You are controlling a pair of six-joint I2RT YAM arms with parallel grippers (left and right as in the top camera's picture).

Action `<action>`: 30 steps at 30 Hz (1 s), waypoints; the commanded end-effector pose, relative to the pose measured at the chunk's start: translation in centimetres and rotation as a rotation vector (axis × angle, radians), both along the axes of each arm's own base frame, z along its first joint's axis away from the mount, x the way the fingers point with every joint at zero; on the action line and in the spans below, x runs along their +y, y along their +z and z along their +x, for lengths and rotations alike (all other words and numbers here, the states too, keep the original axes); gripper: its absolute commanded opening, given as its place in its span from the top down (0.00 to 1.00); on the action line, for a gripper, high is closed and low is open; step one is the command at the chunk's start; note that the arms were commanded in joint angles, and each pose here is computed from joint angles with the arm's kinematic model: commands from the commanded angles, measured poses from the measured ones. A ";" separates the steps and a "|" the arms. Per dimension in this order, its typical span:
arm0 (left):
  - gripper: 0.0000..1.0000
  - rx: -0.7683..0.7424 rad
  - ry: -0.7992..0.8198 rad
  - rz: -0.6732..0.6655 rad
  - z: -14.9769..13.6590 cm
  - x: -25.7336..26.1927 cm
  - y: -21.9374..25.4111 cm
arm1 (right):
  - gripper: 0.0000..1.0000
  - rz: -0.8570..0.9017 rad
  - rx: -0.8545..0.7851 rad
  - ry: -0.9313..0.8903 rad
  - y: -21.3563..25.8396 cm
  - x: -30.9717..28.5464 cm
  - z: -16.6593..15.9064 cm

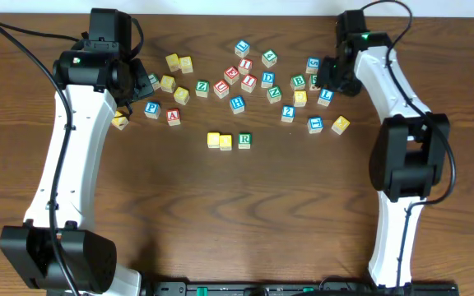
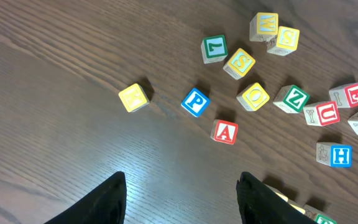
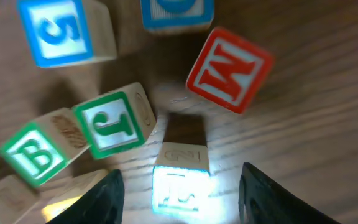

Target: Spell out CORL

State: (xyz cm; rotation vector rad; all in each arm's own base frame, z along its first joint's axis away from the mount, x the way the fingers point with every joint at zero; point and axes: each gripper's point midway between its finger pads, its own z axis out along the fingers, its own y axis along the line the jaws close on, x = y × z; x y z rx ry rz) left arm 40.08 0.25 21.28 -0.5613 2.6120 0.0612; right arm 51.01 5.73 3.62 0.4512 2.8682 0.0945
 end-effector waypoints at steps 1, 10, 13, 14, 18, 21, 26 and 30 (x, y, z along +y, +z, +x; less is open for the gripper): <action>0.44 0.003 -0.013 0.015 -0.2 0.2 0.2 | 0.46 -0.012 0.004 0.022 -0.6 0.4 0.2; 0.44 0.003 -0.013 0.015 -0.2 0.2 0.2 | 0.53 -0.026 0.002 0.015 -0.9 0.3 0.2; 0.44 0.003 -0.013 0.015 -0.2 0.2 0.2 | 0.55 -0.027 0.011 0.018 -1.3 0.3 -0.1; 0.44 0.003 -0.013 0.015 -0.2 0.2 0.2 | 0.55 -0.028 0.021 0.017 -1.7 0.3 -0.4; 0.44 0.003 -0.013 0.015 -0.2 0.2 0.2 | 0.57 -0.030 0.041 0.018 -2.7 0.2 -1.0; 0.44 0.003 -0.013 0.015 -0.2 0.2 0.2 | 0.61 -0.031 0.044 0.019 -3.1 0.2 -1.2; 0.44 0.003 -0.013 0.015 -0.2 0.2 0.2 | 0.67 -0.029 0.024 0.023 -3.0 0.2 -0.7; 0.44 0.003 -0.013 0.015 -0.2 0.2 0.2 | 0.75 -0.039 0.002 0.073 -2.9 0.3 -0.2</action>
